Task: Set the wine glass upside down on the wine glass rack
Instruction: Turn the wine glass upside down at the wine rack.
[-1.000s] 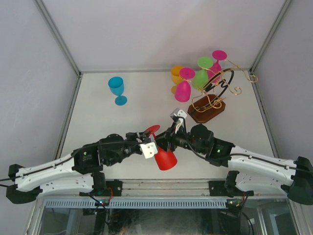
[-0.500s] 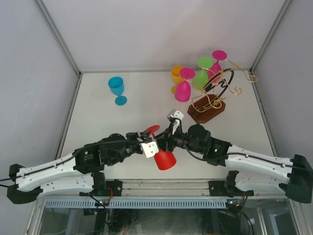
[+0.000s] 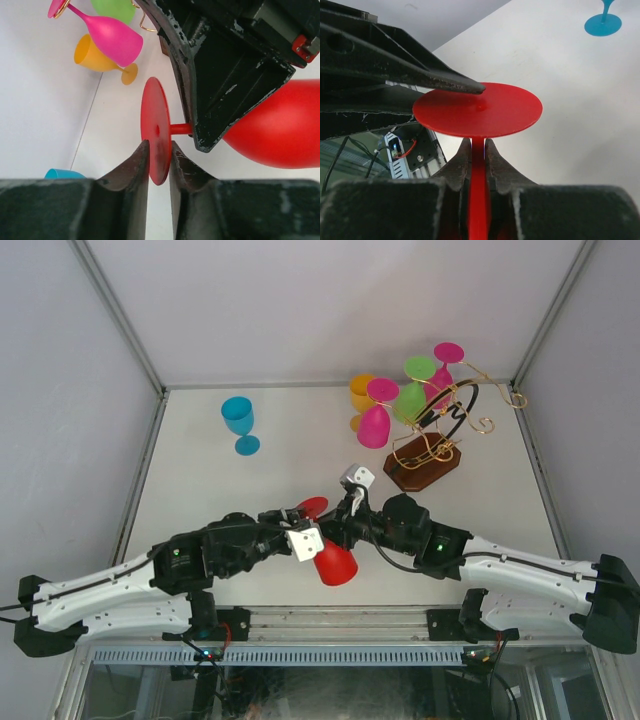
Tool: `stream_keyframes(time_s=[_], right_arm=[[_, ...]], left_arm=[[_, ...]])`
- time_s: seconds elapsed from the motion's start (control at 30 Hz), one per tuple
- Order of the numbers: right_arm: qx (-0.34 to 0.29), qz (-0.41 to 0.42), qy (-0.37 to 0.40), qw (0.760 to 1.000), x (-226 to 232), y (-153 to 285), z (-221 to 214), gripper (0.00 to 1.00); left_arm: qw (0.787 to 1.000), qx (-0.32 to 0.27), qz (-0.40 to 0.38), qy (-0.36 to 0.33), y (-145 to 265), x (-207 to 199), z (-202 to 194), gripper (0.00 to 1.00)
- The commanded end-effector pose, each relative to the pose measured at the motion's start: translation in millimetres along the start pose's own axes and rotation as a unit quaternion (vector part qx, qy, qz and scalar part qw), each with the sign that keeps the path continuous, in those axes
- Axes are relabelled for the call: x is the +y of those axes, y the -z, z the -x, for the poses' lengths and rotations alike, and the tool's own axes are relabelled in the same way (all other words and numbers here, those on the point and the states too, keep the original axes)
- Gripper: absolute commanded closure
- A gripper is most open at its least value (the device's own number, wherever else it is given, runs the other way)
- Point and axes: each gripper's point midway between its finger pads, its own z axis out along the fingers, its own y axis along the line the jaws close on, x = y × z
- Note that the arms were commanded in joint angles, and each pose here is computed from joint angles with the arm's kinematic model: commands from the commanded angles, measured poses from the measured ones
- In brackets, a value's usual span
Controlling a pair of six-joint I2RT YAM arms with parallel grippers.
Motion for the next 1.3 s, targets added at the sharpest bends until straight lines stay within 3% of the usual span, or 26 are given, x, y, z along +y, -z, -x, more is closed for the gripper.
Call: stream_keyframes(time_s=[0.0, 0.2, 0.23, 0.27, 0.43, 0.57, 0.9, 1.07, 1.27], right_arm=[[-0.029, -0.001, 0.021, 0.999, 3, 4, 21, 1.0], [-0.043, -0.043, 0.033, 0.998, -12, 18, 32, 1.0], [-0.045, -0.052, 0.035, 0.997, -15, 21, 33, 1.0], [-0.047, -0.06, 0.037, 0.996, -19, 24, 35, 1.0], [-0.057, -0.079, 0.055, 0.994, -30, 40, 36, 1.0], [-0.066, -0.087, 0.071, 0.991, -35, 54, 35, 1.0], [-0.126, -0.137, 0.091, 0.978, -57, 85, 38, 1.0], [-0.185, -0.142, 0.116, 0.965, -62, 104, 45, 1.0], [-0.232, -0.183, 0.122, 0.948, -80, 130, 41, 1.0]], left_arm=[[0.998, -0.043, 0.025, 0.041, 9, 20, 27, 0.7], [0.995, -0.064, 0.023, 0.074, 19, 22, 34, 0.5], [0.994, -0.068, 0.026, 0.079, 21, 24, 35, 0.46], [0.994, -0.071, 0.028, 0.083, 22, 25, 36, 0.35], [0.991, -0.07, 0.05, 0.106, 28, 32, 32, 0.11], [0.986, -0.052, 0.08, 0.135, 31, 41, 21, 0.08], [0.949, -0.003, 0.103, 0.297, 27, 64, -10, 0.07], [0.933, 0.03, 0.144, 0.329, 30, 72, -34, 0.07], [0.926, 0.028, 0.163, 0.34, 36, 72, -44, 0.07]])
